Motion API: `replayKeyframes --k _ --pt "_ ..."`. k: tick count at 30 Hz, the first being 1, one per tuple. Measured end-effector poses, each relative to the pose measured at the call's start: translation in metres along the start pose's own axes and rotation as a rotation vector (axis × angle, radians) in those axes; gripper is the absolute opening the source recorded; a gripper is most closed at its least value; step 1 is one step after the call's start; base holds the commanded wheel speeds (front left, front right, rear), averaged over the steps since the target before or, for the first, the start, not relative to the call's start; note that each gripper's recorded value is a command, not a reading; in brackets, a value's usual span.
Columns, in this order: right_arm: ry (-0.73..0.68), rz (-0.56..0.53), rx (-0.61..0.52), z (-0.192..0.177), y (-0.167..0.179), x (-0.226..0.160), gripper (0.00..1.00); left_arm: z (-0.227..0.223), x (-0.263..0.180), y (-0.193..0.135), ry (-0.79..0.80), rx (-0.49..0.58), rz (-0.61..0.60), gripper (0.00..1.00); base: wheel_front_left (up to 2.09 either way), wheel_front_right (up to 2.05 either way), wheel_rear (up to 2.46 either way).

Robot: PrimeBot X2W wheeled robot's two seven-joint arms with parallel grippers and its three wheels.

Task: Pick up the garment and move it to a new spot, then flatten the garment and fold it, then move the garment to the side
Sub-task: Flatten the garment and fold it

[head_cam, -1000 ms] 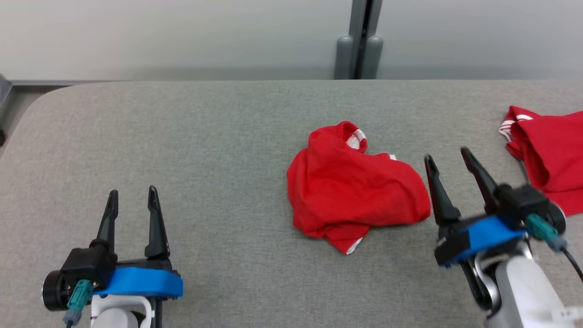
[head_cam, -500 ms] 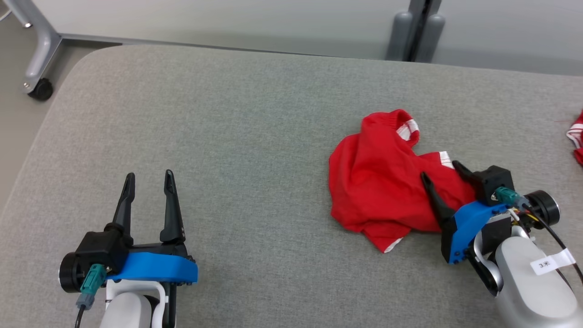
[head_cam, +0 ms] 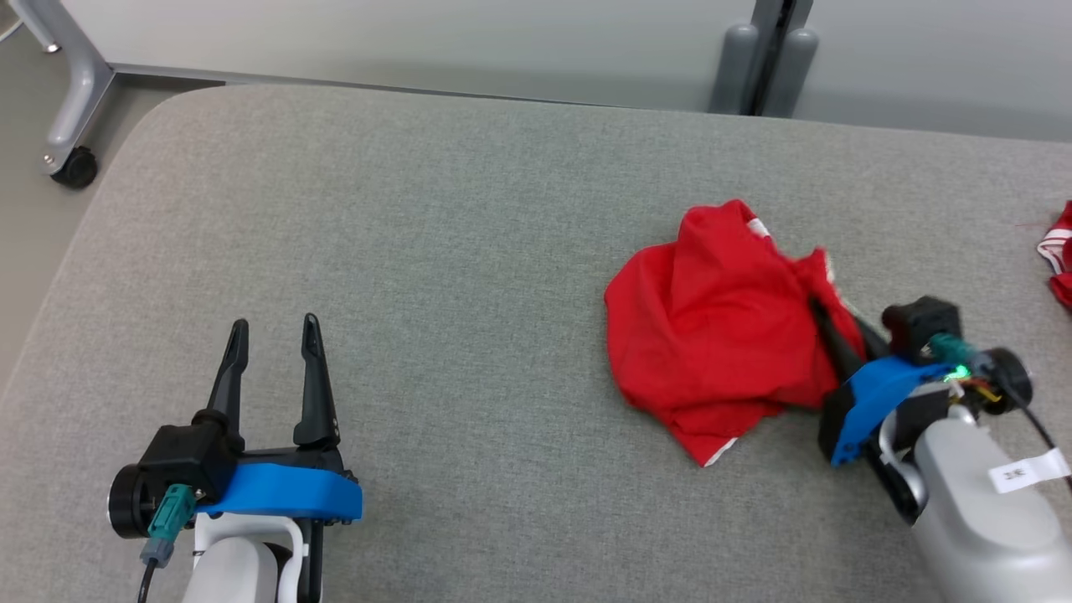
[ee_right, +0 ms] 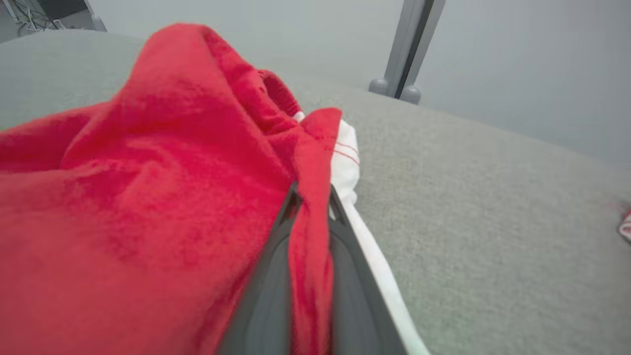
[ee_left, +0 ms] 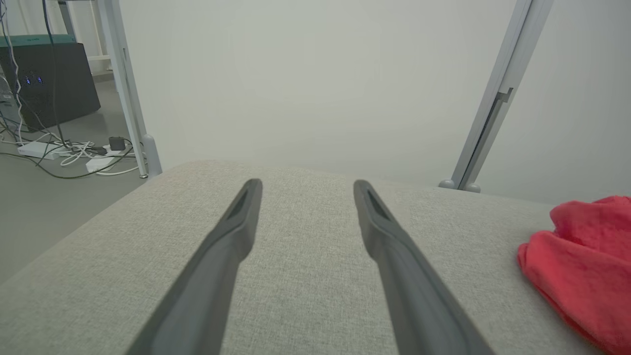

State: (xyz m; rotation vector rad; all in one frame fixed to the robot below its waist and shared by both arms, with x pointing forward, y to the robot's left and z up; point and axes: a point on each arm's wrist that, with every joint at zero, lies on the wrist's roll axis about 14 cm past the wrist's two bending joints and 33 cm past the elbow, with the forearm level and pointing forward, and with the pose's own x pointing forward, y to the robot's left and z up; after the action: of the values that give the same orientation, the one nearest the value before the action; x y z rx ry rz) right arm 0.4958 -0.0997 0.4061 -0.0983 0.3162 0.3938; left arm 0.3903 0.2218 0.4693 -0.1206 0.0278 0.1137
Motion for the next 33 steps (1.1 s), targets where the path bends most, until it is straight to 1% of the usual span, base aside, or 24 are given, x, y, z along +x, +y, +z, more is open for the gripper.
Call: replayKeyframes --k 3,6,9,11,13,17,20,22,25,26,27,28,29,30,31,32,33 --pt "-0.1 -0.053 0.005 0.027 -0.021 -0.002 0.0 0.002 0.001 -0.004 -0.007 -0.002 -0.014 1.0 0.0 0.0 0.0" --pt "-0.189 -0.065 -0.008 0.055 -0.024 -0.004 0.0 0.005 0.001 -0.008 -0.016 -0.002 -0.026 1.0 0.0 0.0 0.0" --pt "-0.261 -0.021 -0.015 0.077 -0.003 -0.004 0.0 0.01 0.001 -0.008 -0.029 -0.003 -0.029 1.0 0.0 0.0 0.0" --pt "-0.315 0.03 -0.014 0.094 0.021 -0.004 0.0 0.013 0.0 -0.008 -0.038 -0.003 -0.028 1.0 0.0 0.0 0.0" --pt "-0.347 0.098 -0.017 0.101 0.051 -0.006 0.0 0.014 -0.002 -0.007 -0.042 -0.004 -0.026 1.0 0.0 0.0 0.0" --pt "-0.323 0.284 -0.034 0.085 0.125 -0.017 0.0 0.015 -0.006 -0.002 -0.045 -0.003 -0.013 1.0 0.0 0.0 0.0" --pt "-0.27 0.408 -0.034 0.064 0.17 -0.028 0.0 0.013 -0.009 0.002 -0.037 -0.008 0.001 1.0 0.0 0.0 0.0" --pt "-0.224 0.483 -0.041 0.047 0.196 -0.038 0.0 0.012 -0.01 0.003 -0.034 -0.011 0.006 1.0 0.0 0.0 0.0" --pt "-0.162 0.548 -0.04 0.023 0.218 -0.05 0.0 0.012 -0.012 0.005 -0.034 -0.016 0.017 1.0 0.0 0.0 0.0" --pt "-0.152 0.564 -0.047 0.019 0.222 -0.053 0.19 0.012 -0.012 0.006 -0.034 -0.017 0.019 1.0 0.0 0.0 0.0" --pt "-0.145 0.576 -0.049 0.015 0.226 -0.056 0.76 0.012 -0.012 0.006 -0.034 -0.017 0.021 1.0 0.0 0.0 0.0" --pt "-0.13 0.585 -0.044 0.009 0.229 -0.06 1.0 0.012 -0.012 0.006 -0.034 -0.017 0.02 1.0 0.0 0.0 0.0" --pt "-0.116 0.601 -0.032 0.003 0.235 -0.067 1.0 0.011 -0.012 0.005 -0.033 -0.022 0.019 1.0 0.0 0.0 0.0" --pt "-0.146 0.596 -0.005 0.011 0.235 -0.07 1.0 0.011 -0.011 0.001 -0.032 -0.026 0.013 1.0 0.0 0.0 0.0" --pt "-0.146 0.596 -0.005 0.011 0.235 -0.07 1.0 0.011 -0.011 0.001 -0.032 -0.026 0.013 1.0 0.0 0.0 0.0" --pt "-0.186 0.576 0.01 0.024 0.229 -0.069 1.0 0.011 -0.009 -0.002 -0.032 -0.028 0.004 1.0 0.0 0.0 0.0" --pt "-0.186 0.576 0.01 0.024 0.229 -0.069 1.0 0.011 -0.009 -0.002 -0.032 -0.028 0.004 1.0 0.0 0.0 0.0"
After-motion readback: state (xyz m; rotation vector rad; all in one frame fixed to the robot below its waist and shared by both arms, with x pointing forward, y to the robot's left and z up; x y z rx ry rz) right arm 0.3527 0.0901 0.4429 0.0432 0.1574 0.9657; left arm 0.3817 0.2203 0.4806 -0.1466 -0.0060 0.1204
